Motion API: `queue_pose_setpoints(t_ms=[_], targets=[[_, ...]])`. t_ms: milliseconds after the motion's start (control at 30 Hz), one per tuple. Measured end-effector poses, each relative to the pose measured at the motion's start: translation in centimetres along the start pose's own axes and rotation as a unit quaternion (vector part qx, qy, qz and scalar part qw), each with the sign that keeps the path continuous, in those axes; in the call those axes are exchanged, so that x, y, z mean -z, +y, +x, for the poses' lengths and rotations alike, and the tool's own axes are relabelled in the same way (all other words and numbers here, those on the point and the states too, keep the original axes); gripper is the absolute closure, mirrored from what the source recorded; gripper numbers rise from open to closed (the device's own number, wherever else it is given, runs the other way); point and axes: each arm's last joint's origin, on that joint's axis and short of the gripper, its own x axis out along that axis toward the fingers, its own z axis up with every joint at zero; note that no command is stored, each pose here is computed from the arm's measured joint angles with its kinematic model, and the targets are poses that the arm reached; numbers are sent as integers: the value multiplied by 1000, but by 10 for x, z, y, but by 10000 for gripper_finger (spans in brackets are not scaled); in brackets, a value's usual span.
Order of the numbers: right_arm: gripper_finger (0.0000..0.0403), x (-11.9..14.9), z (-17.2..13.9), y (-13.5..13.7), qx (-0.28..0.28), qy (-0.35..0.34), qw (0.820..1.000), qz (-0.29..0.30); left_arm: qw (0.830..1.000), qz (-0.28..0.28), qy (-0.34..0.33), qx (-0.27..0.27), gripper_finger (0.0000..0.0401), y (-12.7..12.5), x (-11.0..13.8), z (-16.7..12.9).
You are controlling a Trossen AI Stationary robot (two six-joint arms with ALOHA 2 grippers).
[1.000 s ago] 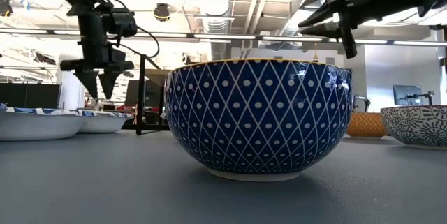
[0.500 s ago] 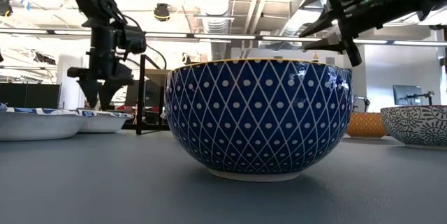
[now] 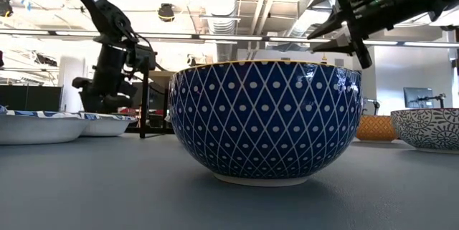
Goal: Place and stack bowls onto a shelf
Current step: Put the white bowl on the shelf
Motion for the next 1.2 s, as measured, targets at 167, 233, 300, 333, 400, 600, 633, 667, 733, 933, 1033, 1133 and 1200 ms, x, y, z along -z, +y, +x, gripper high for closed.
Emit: queue_pose_setpoints(t_ms=[167, 233, 300, 333, 400, 600, 633, 667, 733, 933, 1033, 1133, 1200], targets=[[235, 2, -1, 1, -1, 6, 1000, -3, 1000, 13, 12, -10, 229, -4, 0, 5], [235, 3, -1, 1, -2, 8, 1000, -6, 1000, 15, 14, -11, 252, -4, 1, 4], [235, 3, -1, 0, 2, 12, 1000, -8, 1000, 19, 16, -11, 278, -4, 1, 4], [235, 4, -1, 0, 4, 14, 1000, -9, 1000, 19, 17, -12, 290, -3, 1, 4], [235, 4, -1, -1, 5, 14, 1000, -9, 1000, 21, 19, -12, 315, -3, 2, 4], [235, 3, -1, -1, 6, 12, 1000, -9, 999, 26, 23, -10, 364, -4, 3, 4], [235, 3, -1, -1, 6, 12, 1000, -9, 999, 28, 24, -10, 369, -4, 3, 4], [235, 3, -1, -1, 6, 12, 1000, -9, 999, 29, 25, -10, 373, -5, 3, 4], [235, 4, -1, 0, 4, 14, 1000, -10, 999, 34, 27, -10, 379, -5, 4, 4], [235, 6, -2, 2, -2, 21, 1000, -11, 998, 47, 36, -10, 381, -5, 5, 4], [235, 8, -3, 3, -3, 26, 1000, -7, 996, 64, 60, -6, 381, -6, 8, -2], [235, 10, -3, 4, -7, 32, 999, -7, 993, 83, 88, -19, 381, -8, 10, -15], [235, 11, -4, 5, -11, 36, 999, -2, 990, 98, 88, -41, 382, -7, 12, -27]])
